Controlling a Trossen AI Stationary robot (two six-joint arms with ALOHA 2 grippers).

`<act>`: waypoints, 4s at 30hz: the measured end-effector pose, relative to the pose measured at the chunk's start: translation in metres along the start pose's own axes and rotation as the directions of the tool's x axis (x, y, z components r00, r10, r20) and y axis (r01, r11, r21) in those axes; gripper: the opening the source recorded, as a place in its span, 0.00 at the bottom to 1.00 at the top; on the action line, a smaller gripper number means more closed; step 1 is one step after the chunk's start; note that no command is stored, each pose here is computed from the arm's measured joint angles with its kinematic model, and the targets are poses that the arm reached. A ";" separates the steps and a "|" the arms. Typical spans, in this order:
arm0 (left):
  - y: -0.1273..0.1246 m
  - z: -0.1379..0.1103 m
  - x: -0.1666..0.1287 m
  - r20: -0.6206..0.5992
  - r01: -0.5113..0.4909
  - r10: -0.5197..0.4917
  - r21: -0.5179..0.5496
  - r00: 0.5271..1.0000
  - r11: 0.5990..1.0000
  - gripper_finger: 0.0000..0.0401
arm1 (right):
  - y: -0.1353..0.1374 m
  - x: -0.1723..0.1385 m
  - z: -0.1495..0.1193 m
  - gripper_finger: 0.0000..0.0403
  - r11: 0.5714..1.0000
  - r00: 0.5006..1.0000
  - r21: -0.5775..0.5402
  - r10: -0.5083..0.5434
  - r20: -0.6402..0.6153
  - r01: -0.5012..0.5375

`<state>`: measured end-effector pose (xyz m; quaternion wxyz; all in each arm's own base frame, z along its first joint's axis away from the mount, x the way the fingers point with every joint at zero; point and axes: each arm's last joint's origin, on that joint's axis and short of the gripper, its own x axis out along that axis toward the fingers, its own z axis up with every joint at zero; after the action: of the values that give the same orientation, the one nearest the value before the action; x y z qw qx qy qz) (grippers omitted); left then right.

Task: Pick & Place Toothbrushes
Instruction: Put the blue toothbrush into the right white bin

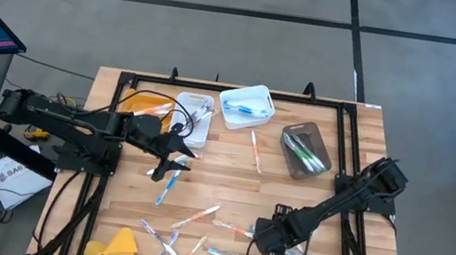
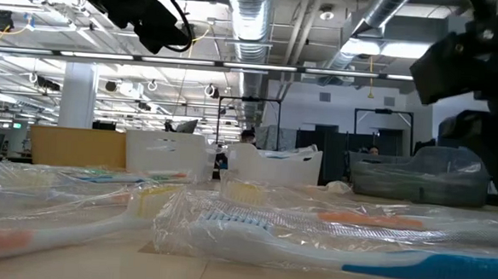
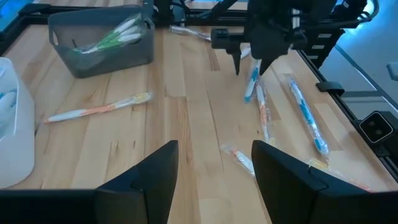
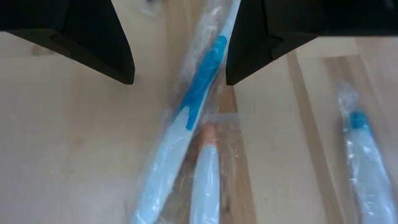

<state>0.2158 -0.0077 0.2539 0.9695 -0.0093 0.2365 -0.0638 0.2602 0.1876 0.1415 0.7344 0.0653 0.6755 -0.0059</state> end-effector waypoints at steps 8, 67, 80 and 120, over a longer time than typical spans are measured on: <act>0.000 0.000 0.000 -0.002 0.000 0.000 0.000 1.000 1.000 0.49 | -0.002 0.017 0.002 0.62 0.999 0.998 -0.007 -0.038 -0.053 0.037; 0.002 -0.069 0.016 0.117 0.000 -0.001 0.005 0.993 1.000 0.49 | -0.129 -0.090 0.083 0.02 0.828 0.837 -0.172 -0.547 -0.032 0.534; -0.001 -0.073 0.012 0.298 0.095 -0.064 -0.089 0.952 0.991 0.49 | -0.195 -0.138 0.116 0.02 0.756 0.769 -0.196 -0.554 0.318 0.625; -0.013 -0.104 0.004 0.386 0.216 -0.145 -0.148 0.911 0.965 0.49 | -0.350 -0.090 0.145 0.03 0.871 0.828 -0.135 -0.386 0.407 0.472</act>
<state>0.1699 -0.0201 0.1609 0.9813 -0.1343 0.0518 -0.1278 0.3625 -0.1814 0.2119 0.8293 -0.1767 0.5195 -0.1056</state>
